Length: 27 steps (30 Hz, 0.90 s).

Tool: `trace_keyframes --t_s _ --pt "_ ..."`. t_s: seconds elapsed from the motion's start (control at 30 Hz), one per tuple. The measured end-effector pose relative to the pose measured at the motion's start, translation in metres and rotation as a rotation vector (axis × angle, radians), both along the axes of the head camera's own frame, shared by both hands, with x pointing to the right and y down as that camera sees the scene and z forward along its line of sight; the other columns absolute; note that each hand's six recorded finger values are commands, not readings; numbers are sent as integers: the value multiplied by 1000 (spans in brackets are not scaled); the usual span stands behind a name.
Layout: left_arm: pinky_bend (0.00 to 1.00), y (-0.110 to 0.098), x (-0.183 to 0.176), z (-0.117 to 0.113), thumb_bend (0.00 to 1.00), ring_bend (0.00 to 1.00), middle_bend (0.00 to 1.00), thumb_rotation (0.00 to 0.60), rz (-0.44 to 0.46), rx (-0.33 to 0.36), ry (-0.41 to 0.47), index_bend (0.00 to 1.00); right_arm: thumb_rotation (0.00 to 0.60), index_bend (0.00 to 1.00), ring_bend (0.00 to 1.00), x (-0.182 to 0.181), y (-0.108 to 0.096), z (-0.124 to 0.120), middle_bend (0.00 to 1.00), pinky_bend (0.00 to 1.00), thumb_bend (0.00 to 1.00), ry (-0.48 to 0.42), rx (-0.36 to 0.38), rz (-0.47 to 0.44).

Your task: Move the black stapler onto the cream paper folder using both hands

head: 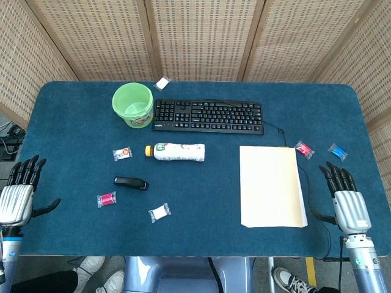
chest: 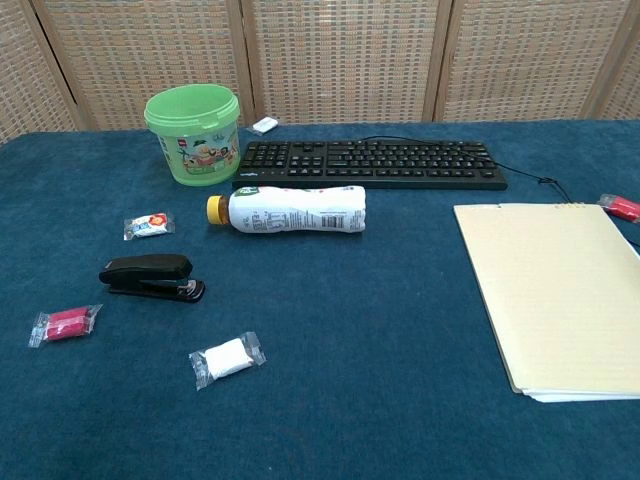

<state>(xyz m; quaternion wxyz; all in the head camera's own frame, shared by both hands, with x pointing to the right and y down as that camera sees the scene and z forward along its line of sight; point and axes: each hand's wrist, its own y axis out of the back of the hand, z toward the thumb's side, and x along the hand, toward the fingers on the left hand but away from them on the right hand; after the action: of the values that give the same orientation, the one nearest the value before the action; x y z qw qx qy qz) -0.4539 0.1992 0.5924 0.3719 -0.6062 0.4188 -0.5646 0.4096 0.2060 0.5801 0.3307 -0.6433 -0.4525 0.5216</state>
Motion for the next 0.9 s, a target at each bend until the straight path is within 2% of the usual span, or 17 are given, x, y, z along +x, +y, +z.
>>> trace_keyframes --t_s 0.9 --pt "0 0 2 2 202 0 0 600 10 -15 -7 0 600 86 0 1 1 0 0 53 66 -7 -7 7"
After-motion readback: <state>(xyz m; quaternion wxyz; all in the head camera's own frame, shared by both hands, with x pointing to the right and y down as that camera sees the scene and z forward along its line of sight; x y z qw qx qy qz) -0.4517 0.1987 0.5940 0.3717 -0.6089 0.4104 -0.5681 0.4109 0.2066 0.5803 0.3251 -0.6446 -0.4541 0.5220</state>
